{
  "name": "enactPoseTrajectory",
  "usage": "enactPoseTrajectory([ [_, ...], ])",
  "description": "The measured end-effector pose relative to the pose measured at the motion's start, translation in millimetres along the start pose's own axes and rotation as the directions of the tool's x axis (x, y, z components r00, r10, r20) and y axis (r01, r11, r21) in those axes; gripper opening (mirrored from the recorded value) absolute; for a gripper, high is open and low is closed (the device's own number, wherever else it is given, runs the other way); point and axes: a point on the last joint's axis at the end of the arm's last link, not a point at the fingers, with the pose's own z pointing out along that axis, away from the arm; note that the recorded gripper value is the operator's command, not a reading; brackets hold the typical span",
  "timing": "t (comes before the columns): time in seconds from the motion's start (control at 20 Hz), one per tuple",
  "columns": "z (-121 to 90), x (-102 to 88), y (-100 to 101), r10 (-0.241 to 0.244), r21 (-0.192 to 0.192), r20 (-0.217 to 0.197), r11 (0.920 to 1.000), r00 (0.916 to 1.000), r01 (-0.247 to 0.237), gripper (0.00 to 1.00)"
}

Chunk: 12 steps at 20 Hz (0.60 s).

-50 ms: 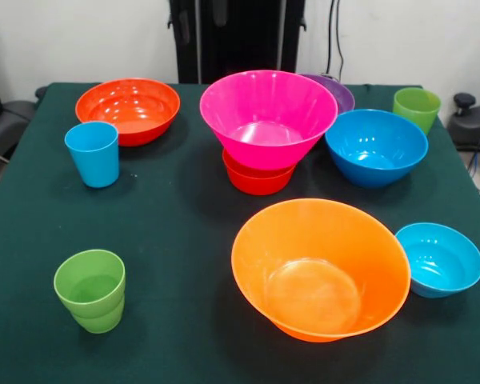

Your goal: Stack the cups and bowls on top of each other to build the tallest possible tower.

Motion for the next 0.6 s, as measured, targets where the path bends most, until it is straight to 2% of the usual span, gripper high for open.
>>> enactPoseTrajectory([
  [0.05, 6, 0.9, -3, 0.001, -0.011, 0.002, 0.9999, 1.0000, -0.001, 1.00],
  [0.1, 25, 1.4, -10, 0.000, -0.041, 0.008, 0.9991, 1.0000, 0.000, 1.00],
  [0.35, 54, -6.7, -16, -0.018, -0.086, 0.024, 0.9961, 0.9995, 0.020, 1.00],
  [0.4, 66, -13.8, -18, -0.041, -0.104, 0.040, 0.9935, 0.9984, 0.045, 1.00],
  [0.6, 81, -30.1, -18, -0.108, -0.129, 0.069, 0.9849, 0.9918, 0.116, 1.00],
])
